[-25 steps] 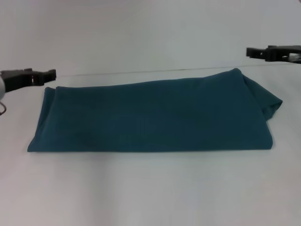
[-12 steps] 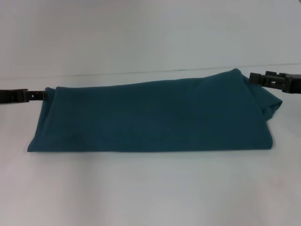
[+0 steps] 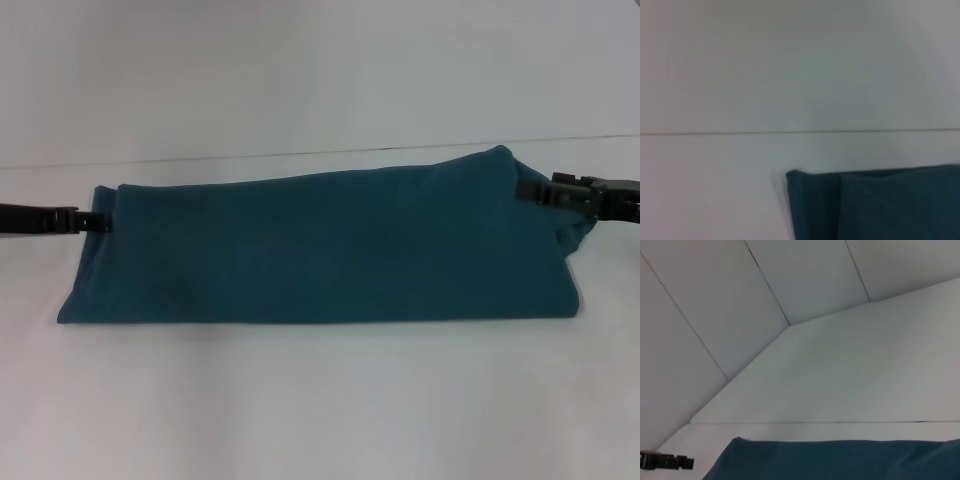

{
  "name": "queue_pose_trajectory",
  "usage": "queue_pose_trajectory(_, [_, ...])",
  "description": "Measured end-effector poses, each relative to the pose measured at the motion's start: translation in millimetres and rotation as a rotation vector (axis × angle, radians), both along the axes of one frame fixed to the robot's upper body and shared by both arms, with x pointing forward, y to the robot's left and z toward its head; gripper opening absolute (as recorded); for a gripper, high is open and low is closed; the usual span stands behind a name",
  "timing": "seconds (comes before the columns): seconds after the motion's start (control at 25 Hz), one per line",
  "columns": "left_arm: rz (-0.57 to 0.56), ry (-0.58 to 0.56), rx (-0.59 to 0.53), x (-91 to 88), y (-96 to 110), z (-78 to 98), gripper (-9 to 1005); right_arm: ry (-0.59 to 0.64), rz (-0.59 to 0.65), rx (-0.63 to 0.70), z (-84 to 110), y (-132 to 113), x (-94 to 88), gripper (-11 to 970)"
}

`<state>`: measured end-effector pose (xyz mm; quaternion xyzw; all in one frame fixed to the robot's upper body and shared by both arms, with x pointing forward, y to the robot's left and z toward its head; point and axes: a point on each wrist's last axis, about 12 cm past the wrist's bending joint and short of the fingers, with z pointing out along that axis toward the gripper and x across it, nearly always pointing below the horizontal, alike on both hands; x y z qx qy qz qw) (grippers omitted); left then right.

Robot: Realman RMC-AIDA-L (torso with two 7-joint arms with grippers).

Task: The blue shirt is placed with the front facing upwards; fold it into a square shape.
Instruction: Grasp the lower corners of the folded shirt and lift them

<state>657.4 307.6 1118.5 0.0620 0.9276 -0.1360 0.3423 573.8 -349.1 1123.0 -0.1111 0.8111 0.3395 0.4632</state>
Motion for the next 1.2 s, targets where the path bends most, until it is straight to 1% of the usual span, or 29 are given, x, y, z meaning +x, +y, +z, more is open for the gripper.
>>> queue_pose_trajectory(0.12, [0.012, 0.014, 0.011, 0.7, -0.7, -4.8, 852, 0.0, 0.001, 0.002, 0.5, 0.6, 0.6, 911])
queue_pose_trajectory(0.4, [0.042, 0.007, 0.028, 1.7, 0.5, -11.9, 852, 0.003, 0.006, 0.008, 0.0, 3.9, 2.9, 908])
queue_pose_trajectory(0.8, [0.03, 0.023, 0.014, 2.0, -8.9, -16.9, 850, 0.002, -0.001, 0.009, -0.5, 5.4, 4.8, 906])
queue_pose_trajectory(0.84, [0.03, 0.032, 0.017, 2.2, -10.9, -19.9, 850, 0.003, -0.001, 0.01, -0.8, 5.5, 4.7, 906])
queue_pose_trajectory(1.2, [0.023, 0.039, 0.015, 1.2, -15.4, -23.7, 851, 0.015, 0.005, 0.009, -3.6, 7.2, 4.5, 905])
